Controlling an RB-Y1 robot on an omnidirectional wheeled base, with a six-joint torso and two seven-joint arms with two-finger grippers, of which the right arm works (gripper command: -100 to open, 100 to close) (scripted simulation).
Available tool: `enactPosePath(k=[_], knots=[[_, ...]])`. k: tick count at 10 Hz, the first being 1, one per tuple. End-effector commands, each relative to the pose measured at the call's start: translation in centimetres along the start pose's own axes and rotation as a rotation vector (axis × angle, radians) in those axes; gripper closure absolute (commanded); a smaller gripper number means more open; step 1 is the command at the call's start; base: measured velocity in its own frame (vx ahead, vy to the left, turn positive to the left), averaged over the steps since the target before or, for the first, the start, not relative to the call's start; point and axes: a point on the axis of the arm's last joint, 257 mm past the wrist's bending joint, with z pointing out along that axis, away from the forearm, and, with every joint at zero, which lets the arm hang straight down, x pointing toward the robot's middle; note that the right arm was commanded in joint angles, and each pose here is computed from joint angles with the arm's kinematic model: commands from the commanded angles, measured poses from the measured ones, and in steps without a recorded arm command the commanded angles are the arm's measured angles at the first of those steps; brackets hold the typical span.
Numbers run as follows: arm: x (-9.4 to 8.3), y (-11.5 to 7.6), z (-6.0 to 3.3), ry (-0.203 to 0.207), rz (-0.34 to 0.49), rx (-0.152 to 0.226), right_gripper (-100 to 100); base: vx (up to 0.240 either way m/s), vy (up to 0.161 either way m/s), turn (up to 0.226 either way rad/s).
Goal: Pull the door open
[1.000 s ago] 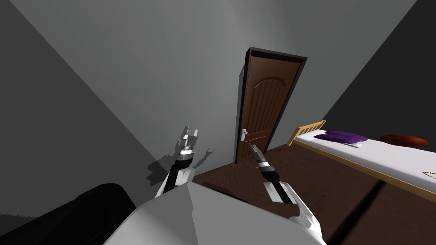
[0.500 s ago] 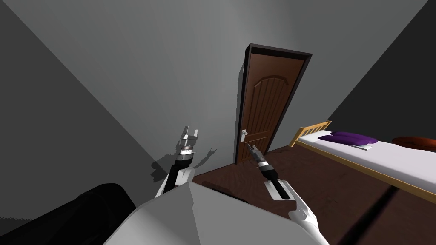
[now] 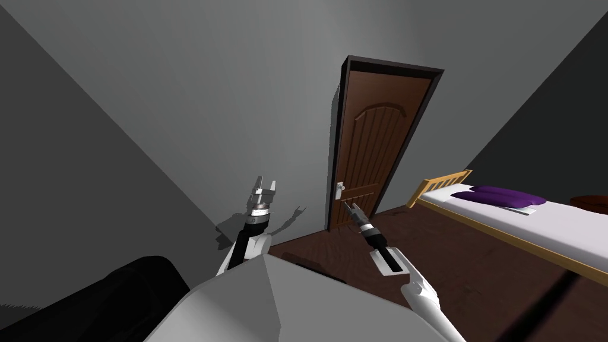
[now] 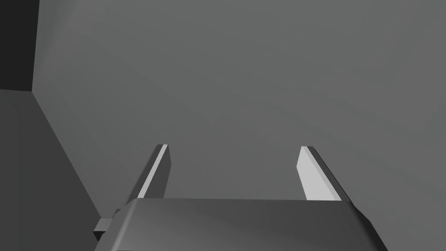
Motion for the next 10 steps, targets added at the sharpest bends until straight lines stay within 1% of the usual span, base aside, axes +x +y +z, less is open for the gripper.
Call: enactPosePath(k=[1, 2, 3, 5, 6, 7, 8, 10], knots=[[0.7, -0.9, 0.1, 0.028, -0.044, 0.004, -100, 0.04, -0.048, 0.033], [0.8, -1.4, 0.5, 0.04, -0.085, -0.003, -100, 0.062, -0.07, 0.064], [1.3, -1.8, 0.2, 0.051, -0.082, 0.008, -100, 0.052, -0.049, 0.031], [1.6, -2.9, 0.76, 0.079, -0.156, 0.0, -100, 0.061, -0.055, 0.04], [2.1, -3.3, 0.46, 0.09, -0.152, 0.01, -100, 0.053, -0.045, 0.028], [2.4, -4.0, 0.56, 0.108, -0.187, 0.011, -100, 0.045, -0.049, 0.033], [2.4, -4.0, 0.56, 0.108, -0.187, 0.011, -100, 0.035, -0.041, 0.022], [2.7, -5.3, 0.77, 0.138, -0.247, 0.012, -100, 0.044, -0.046, 0.041]])
